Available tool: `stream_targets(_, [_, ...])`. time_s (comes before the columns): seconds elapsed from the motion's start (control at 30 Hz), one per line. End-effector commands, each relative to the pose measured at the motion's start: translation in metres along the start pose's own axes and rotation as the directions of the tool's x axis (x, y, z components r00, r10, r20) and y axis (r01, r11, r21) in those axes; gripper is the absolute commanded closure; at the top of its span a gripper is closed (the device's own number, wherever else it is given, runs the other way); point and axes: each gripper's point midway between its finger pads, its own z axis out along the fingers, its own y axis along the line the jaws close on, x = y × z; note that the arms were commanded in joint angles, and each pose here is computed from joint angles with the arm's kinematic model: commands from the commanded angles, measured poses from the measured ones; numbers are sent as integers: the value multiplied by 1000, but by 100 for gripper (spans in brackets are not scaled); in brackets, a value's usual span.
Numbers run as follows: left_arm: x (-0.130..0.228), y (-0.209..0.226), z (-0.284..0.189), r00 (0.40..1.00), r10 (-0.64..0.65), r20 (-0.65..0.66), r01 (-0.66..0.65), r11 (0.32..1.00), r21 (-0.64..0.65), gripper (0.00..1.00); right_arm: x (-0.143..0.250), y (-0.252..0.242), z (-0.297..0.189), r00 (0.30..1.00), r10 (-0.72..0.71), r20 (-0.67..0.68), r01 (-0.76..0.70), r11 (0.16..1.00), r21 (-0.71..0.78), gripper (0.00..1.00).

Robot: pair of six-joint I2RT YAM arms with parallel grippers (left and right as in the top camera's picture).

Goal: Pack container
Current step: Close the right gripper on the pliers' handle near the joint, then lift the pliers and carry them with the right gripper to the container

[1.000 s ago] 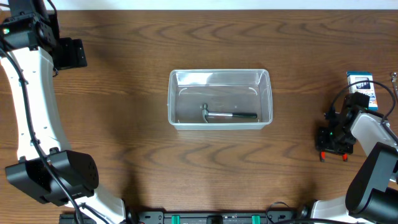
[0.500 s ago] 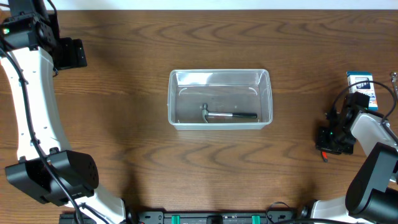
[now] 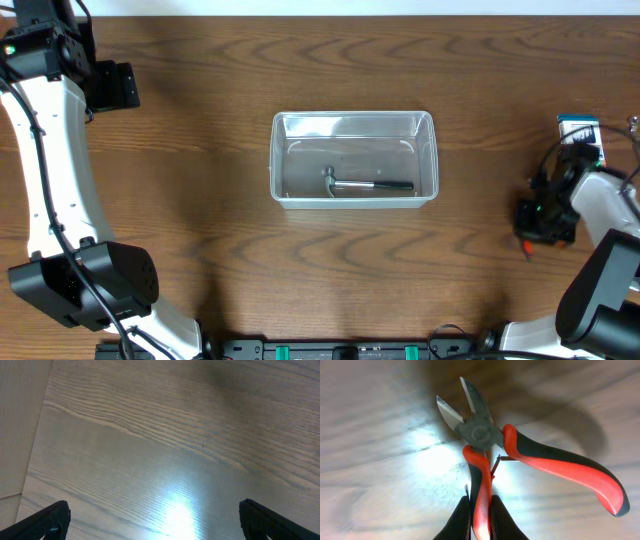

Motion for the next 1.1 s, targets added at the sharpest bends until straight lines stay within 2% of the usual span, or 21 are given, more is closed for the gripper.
stream_targets(0.0, [-1, 3, -3, 1000, 0, 7, 0, 1000, -10, 2, -38, 2, -43, 993, 2, 115, -2, 1000, 4, 99])
stream_targets(0.17, [-1, 3, -3, 1000, 1, 8, 0, 1000, -10, 2, -71, 17, -108, 972, -54, 228, 60, 998, -19, 99])
stream_targets(0.33, [-1, 3, -3, 1000, 1, 8, 0, 1000, -10, 2, -93, 71, -177, 883, -279, 377, 314, 949, -34, 99])
stream_targets(0.5, [-1, 3, -3, 1000, 1, 8, 0, 1000, -10, 2, -93, 144, -233, 704, -497, 507, 557, 829, 39, 99])
stream_targets(0.57, [-1, 3, -3, 1000, 1, 7, -1, 1000, -10, 2, -84, 178, -248, 593, -596, 541, 672, 737, 74, 99])
stream_targets(0.6, [-1, 3, -3, 1000, 1, 8, 0, 1000, -10, 2, -76, 199, -255, 514, -652, 557, 739, 667, 98, 99])
stream_targets(0.8, [-1, 3, -3, 1000, 1, 8, 0, 1000, -10, 2, -39, 274, -259, 223, -800, 557, 896, 393, 206, 95])
stream_targets(0.87, [-1, 3, -3, 1000, 1, 7, -1, 1000, -10, 2, -28, 291, -253, 157, -827, 539, 922, 319, 220, 95])
stream_targets(0.93, [-1, 3, -3, 1000, 1, 8, 0, 1000, -10, 2, -22, 304, -245, 118, -846, 519, 938, 267, 222, 99])
stream_targets(1.07, [-1, 3, -3, 1000, 1, 8, 0, 1000, -10, 2, -20, 319, -221, 100, -875, 474, 956, 217, 198, 99])
